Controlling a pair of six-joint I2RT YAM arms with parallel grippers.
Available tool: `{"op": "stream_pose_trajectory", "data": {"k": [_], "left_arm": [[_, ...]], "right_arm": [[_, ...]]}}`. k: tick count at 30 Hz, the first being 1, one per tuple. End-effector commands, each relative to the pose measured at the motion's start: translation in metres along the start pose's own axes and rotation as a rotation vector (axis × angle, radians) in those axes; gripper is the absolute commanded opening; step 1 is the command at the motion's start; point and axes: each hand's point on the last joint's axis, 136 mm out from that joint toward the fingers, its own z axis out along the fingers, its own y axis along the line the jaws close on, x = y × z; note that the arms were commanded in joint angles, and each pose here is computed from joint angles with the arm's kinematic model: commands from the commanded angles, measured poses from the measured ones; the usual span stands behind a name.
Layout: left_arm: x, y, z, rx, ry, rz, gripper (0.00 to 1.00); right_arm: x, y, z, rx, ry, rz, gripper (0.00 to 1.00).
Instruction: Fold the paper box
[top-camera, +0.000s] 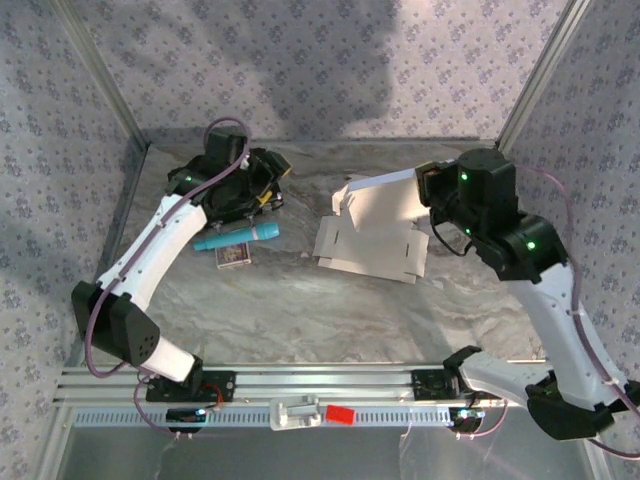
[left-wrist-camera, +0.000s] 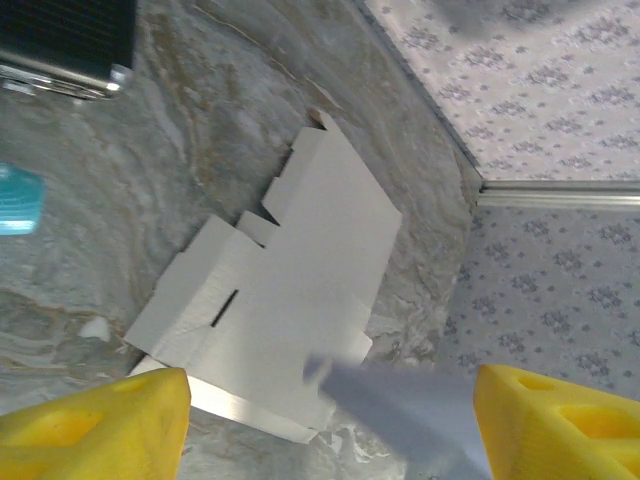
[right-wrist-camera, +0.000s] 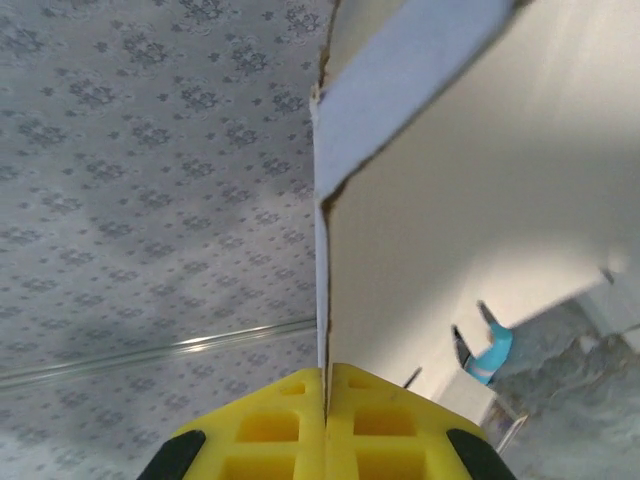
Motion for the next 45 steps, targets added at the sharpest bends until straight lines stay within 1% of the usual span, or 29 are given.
{"op": "stream_pose_trajectory", "data": {"k": [1, 3, 5, 7, 9, 11, 12, 15, 17, 18, 20, 23, 25, 28, 30, 34, 37, 41, 45], "left_arm": [[-0.004, 0.000, -0.018, 0.019, 0.007, 0.030, 0.73], [-0.009, 0.003, -0.019, 0.009, 0.005, 0.021, 0.73], [-0.011, 0.011, -0.018, -0.028, 0.017, 0.012, 0.73], [-0.008, 0.020, -0.013, -0.061, 0.040, -0.001, 0.73], [-0.002, 0.029, -0.008, -0.084, 0.068, -0.009, 0.73], [0.004, 0.039, -0.004, -0.097, 0.086, -0.009, 0.73], [0.006, 0.044, -0.003, -0.106, 0.089, -0.007, 0.73], [0.010, 0.057, -0.003, -0.124, 0.081, 0.013, 0.72], [0.012, 0.061, -0.003, -0.120, 0.080, 0.033, 0.72], [0.014, 0.059, 0.000, -0.103, 0.086, 0.045, 0.71], [0.020, 0.053, 0.005, -0.077, 0.102, 0.059, 0.70], [0.035, 0.033, 0.012, -0.027, 0.132, 0.078, 0.70], [0.045, 0.021, 0.017, -0.005, 0.147, 0.076, 0.70], [0.054, 0.017, 0.027, -0.008, 0.153, 0.055, 0.69], [0.054, 0.024, 0.032, -0.035, 0.153, 0.055, 0.68], [0.048, 0.037, 0.029, -0.082, 0.135, 0.084, 0.68], [0.042, 0.056, 0.025, -0.120, 0.126, 0.078, 0.67], [0.041, 0.079, 0.022, -0.142, 0.117, 0.068, 0.67], [0.058, 0.091, 0.040, -0.164, 0.201, 0.068, 0.64]], "right_arm": [[0.005, -0.012, 0.004, 0.130, -0.023, 0.133, 0.00], [0.018, -0.005, 0.016, 0.172, 0.014, 0.178, 0.00], [0.031, -0.012, 0.031, 0.247, 0.036, 0.218, 0.00], [0.045, -0.030, 0.055, 0.311, 0.076, 0.267, 0.00], [0.047, -0.055, 0.082, 0.356, 0.061, 0.320, 0.00], [0.050, -0.084, 0.109, 0.399, 0.047, 0.328, 0.00], [0.052, -0.097, 0.121, 0.409, 0.044, 0.335, 0.00], [0.050, -0.118, 0.153, 0.362, 0.035, 0.322, 0.00], [0.048, -0.130, 0.163, 0.360, 0.038, 0.309, 0.00], [0.049, -0.138, 0.165, 0.370, 0.044, 0.311, 0.00], [0.049, -0.144, 0.171, 0.346, 0.052, 0.314, 0.00], [0.048, -0.151, 0.173, 0.334, 0.047, 0.331, 0.00], [0.046, -0.162, 0.173, 0.355, 0.042, 0.333, 0.00], [0.043, -0.167, 0.175, 0.351, 0.039, 0.335, 0.00], [0.042, -0.170, 0.177, 0.331, 0.047, 0.335, 0.00], [0.048, -0.173, 0.174, 0.302, 0.094, 0.324, 0.00], [0.060, -0.175, 0.157, 0.330, 0.114, 0.303, 0.00], [0.063, -0.176, 0.128, 0.308, 0.018, 0.260, 0.00], [0.046, -0.183, 0.131, 0.246, -0.026, 0.266, 0.00]]}}
